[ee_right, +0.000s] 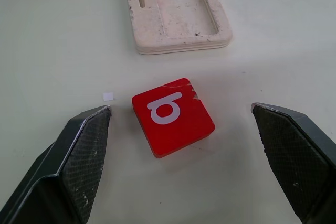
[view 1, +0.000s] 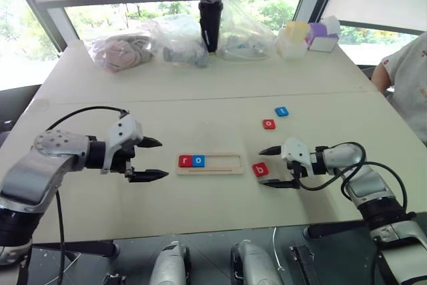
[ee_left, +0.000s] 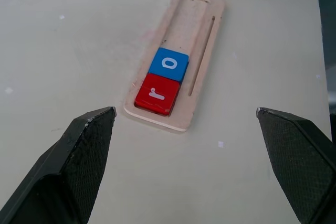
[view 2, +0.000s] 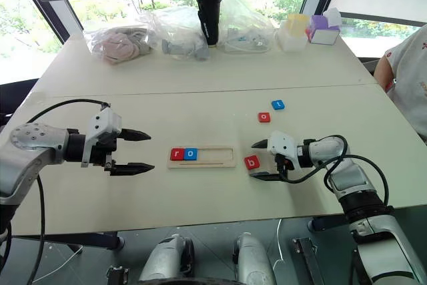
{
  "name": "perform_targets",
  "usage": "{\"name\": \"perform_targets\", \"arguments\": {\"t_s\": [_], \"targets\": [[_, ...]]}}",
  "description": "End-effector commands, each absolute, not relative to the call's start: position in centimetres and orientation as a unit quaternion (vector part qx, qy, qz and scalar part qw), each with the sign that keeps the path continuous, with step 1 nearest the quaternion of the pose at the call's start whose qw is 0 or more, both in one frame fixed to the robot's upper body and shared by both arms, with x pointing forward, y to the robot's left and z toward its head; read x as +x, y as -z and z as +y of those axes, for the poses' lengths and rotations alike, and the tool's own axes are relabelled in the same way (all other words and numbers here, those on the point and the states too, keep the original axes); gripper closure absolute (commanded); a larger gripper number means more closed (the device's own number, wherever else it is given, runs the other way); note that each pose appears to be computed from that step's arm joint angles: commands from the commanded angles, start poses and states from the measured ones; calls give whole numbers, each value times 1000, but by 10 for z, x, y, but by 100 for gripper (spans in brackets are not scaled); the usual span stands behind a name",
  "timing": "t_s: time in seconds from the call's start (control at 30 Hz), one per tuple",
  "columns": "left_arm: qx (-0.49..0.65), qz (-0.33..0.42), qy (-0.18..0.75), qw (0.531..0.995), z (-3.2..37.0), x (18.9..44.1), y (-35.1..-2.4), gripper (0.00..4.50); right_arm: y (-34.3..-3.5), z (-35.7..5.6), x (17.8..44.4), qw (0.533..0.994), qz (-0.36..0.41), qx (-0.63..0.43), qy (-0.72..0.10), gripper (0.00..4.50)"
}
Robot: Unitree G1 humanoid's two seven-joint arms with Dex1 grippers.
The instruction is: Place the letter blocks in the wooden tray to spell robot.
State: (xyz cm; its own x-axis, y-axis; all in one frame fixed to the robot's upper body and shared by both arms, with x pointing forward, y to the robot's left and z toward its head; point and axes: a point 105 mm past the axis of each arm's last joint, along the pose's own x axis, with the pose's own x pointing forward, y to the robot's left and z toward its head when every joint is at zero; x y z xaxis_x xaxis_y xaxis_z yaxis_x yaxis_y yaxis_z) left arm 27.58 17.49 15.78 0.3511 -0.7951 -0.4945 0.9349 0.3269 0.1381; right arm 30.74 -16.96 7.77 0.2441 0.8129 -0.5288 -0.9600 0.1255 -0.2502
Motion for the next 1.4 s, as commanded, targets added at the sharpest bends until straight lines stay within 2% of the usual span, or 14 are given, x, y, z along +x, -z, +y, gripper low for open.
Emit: {"name": "perform_targets", "arguments": {"t_s": [0.03, 0.1, 0.13, 0.27, 0.43, 0.57, 0.73, 0.93, 1.1, 1.4], "targets": [[212, 151, 536, 803, 175, 276, -169, 0, -65, -177, 300, 718, 169, -288, -611, 186], [210, 150, 535, 804, 175, 276, -168, 0, -66, -176, 298, 714, 172, -286, -615, 298], [209, 150, 535, 804, 174, 275, -167, 0, -67, -176, 298, 715, 172, -286, -615, 334], [209, 151, 534, 805, 175, 275, -167, 0, -81, -176, 301, 730, 156, -287, -600, 333], [207, 151, 531, 807, 177, 276, -166, 0, -143, -158, 306, 784, 86, -239, -566, 333], [202, 153, 545, 800, 173, 275, -164, 0, -164, -126, 294, 781, 53, -212, -586, 333], [210, 154, 554, 791, 169, 275, -162, 0, -161, -94, 298, 772, 58, -193, -602, 333], [228, 158, 558, 782, 170, 271, -163, 0, -137, -63, 310, 741, 87, -218, -629, 333], [226, 157, 552, 787, 169, 271, -159, 0, -122, -52, 315, 715, 102, -246, -646, 333], [213, 155, 543, 798, 166, 266, -155, 0, -115, -48, 328, 709, 105, -254, -649, 333]]}}
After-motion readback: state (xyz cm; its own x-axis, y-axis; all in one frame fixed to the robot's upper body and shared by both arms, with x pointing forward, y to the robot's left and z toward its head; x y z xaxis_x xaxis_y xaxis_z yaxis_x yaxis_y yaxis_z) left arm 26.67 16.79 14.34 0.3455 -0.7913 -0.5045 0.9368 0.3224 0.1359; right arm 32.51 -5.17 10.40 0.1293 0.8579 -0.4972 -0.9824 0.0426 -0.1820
